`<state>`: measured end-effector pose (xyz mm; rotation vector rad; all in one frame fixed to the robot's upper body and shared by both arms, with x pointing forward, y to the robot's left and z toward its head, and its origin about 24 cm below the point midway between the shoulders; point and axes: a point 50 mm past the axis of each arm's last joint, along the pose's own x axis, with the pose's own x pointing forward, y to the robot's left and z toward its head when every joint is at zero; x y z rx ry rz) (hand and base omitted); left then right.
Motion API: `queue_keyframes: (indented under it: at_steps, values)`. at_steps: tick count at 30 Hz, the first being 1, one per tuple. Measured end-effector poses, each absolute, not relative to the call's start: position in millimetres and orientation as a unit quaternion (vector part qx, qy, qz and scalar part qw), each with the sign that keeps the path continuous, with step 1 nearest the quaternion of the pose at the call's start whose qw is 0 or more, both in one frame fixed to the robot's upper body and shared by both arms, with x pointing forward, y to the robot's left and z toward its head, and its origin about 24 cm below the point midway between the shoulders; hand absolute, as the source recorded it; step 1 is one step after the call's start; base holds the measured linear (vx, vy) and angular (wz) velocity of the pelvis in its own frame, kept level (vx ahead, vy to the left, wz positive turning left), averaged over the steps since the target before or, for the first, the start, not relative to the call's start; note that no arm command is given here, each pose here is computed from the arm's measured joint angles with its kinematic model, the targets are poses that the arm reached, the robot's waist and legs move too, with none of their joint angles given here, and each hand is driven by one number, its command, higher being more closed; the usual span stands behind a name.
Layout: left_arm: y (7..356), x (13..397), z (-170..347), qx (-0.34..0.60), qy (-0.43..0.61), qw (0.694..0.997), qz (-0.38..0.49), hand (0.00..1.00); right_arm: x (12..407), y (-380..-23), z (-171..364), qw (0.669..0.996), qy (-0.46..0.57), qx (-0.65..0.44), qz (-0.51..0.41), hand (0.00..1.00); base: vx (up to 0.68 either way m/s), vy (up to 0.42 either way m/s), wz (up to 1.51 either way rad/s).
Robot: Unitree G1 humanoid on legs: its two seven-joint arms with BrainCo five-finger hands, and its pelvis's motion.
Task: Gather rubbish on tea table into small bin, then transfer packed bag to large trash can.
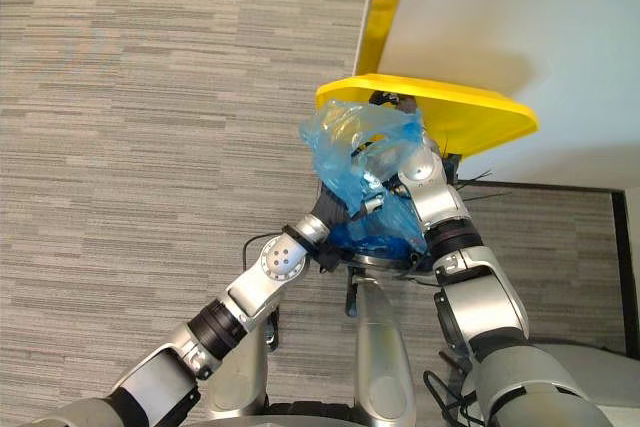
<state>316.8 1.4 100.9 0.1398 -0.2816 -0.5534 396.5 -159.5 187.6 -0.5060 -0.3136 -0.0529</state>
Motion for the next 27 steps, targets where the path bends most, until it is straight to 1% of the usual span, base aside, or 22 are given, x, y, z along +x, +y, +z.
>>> queue_keyframes:
  at_steps: [3,7,8,9,12,15,19,21,27]
  values:
    - [14,334,87,0.120,-0.098,0.959,-0.236,1.00,397,-160,187,0.956,-0.152,-0.251,-0.020,0.00,-0.01,0.012,-0.10]
    - [26,353,73,0.225,-0.053,0.949,-0.214,1.00,397,-155,193,0.952,-0.162,-0.258,-0.011,0.00,0.01,0.003,-0.10]
    - [28,354,71,0.235,-0.047,0.947,-0.212,1.00,397,-152,195,0.951,-0.166,-0.261,-0.008,0.00,0.02,0.014,-0.16]
    - [29,356,69,0.261,-0.041,0.941,-0.212,0.00,397,-149,201,0.949,-0.177,-0.261,-0.003,0.00,0.01,0.013,-0.12]
    - [31,358,65,0.317,-0.039,0.923,-0.214,0.00,389,-142,219,0.945,-0.220,-0.242,0.008,0.00,0.02,0.014,-0.17]
    - [26,357,65,0.337,-0.040,0.916,-0.215,0.00,376,-144,226,0.939,-0.254,-0.232,0.012,0.00,0.01,0.004,-0.02]
    - [18,354,64,0.336,-0.039,0.916,-0.214,0.00,360,-133,231,0.934,-0.292,-0.203,0.034,0.00,0.00,0.002,0.03]
    - [16,354,65,0.334,-0.040,0.918,-0.211,0.00,349,-128,231,0.933,-0.317,-0.168,0.039,0.00,0.01,-0.018,0.14]
    - [18,350,64,0.332,-0.048,0.921,-0.199,0.00,332,-136,206,0.941,-0.312,-0.127,0.029,0.00,0.03,-0.038,0.19]
